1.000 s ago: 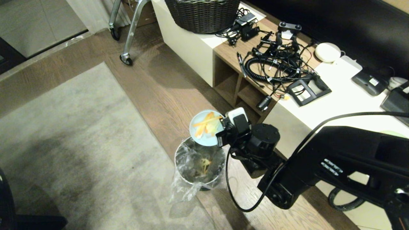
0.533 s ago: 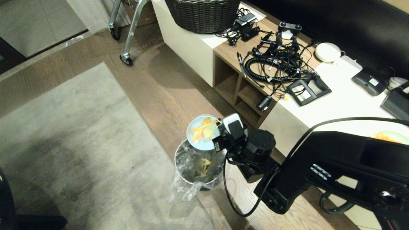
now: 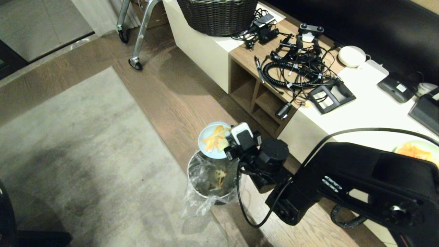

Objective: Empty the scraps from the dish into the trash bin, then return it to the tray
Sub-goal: Pour the leftover food from the bowl into the trash can

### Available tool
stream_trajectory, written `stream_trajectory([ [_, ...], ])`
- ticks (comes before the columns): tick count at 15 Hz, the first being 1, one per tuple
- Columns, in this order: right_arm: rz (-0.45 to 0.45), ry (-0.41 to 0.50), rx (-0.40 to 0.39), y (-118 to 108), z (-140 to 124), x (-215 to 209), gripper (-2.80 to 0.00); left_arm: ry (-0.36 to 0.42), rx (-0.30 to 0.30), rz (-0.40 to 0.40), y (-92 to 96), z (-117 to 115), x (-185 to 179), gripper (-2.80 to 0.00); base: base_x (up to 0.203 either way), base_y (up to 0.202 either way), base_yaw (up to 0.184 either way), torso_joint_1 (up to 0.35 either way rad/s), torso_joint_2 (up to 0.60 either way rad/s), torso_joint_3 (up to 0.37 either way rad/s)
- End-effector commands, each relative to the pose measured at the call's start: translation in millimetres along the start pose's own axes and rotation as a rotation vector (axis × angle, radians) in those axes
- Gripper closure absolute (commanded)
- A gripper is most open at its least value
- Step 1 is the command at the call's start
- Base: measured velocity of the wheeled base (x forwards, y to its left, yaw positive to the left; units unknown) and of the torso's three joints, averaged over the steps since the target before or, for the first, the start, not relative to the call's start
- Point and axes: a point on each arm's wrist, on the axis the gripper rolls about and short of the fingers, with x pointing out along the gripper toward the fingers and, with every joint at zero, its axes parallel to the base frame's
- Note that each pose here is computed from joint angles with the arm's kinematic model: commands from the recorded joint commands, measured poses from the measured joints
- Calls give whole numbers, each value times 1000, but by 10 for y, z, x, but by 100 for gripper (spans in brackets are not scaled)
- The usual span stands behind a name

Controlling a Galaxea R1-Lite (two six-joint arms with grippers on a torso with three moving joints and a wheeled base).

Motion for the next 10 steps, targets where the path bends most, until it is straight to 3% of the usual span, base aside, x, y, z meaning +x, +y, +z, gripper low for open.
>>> stream_trajectory([
  [1, -13, -25, -30, 10, -25, -10, 0, -1, 0, 1, 0, 0, 0, 0, 0, 0, 0, 0, 0, 0],
  [10, -8, -10, -264, 36, -87, -17, 0, -1, 0, 1, 0, 0, 0, 0, 0, 0, 0, 0, 0, 0],
])
